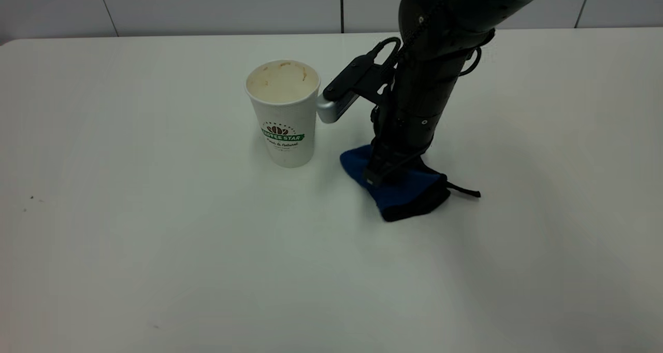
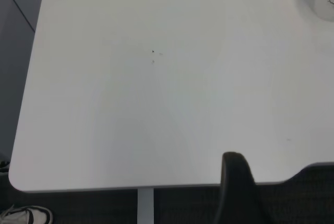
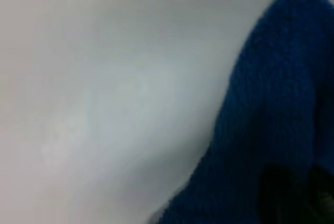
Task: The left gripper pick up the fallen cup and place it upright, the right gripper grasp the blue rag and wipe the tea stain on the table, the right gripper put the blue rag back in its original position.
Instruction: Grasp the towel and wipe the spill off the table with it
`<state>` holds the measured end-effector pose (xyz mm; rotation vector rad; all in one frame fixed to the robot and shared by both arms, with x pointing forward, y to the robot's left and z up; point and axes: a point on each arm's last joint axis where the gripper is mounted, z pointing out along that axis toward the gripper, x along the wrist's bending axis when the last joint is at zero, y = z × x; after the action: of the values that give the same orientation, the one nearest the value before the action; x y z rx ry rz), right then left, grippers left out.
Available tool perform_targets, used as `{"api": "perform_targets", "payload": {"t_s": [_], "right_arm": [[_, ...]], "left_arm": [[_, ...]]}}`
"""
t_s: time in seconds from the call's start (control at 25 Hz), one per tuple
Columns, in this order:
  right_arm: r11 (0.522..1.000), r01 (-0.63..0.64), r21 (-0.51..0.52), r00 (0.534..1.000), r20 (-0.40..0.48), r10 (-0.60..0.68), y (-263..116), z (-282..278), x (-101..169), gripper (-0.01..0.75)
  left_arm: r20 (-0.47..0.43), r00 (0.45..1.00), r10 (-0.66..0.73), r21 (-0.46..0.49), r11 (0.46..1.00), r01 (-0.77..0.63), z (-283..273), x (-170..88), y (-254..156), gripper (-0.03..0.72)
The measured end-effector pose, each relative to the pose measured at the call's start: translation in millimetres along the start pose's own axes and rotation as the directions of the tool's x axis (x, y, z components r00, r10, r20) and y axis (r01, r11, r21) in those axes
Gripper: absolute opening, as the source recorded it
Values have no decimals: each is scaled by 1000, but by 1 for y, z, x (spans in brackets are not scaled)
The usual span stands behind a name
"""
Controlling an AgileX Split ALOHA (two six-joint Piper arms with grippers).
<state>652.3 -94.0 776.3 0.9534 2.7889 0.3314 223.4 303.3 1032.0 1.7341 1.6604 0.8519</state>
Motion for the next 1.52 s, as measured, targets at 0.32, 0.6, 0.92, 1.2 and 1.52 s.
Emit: {"api": "perform_targets", "payload": {"t_s": [0.32,0.6,0.92,1.2,1.52], "right_arm": [[998,14,-64,994,108,-7,3,-1,-15,55],[991,-70,-113,982,168,88,1,-2,-31,55],[959,-273,75,954,149,260,-47,-5,-73,55],[875,-478,77,868,195,457,-93,-13,-126,61],[850,-526,-3,835,187,517,-79,-42,-132,257]], "left_arm": [[0,1000,0,0,1000,0,0,0,0,474],[0,1000,0,0,1000,0,0,0,0,474],[0,1000,0,0,1000,0,0,0,0,474],[0,1000,0,0,1000,0,0,0,0,474],[0,1000,0,0,1000,0,0,0,0,474]]}}
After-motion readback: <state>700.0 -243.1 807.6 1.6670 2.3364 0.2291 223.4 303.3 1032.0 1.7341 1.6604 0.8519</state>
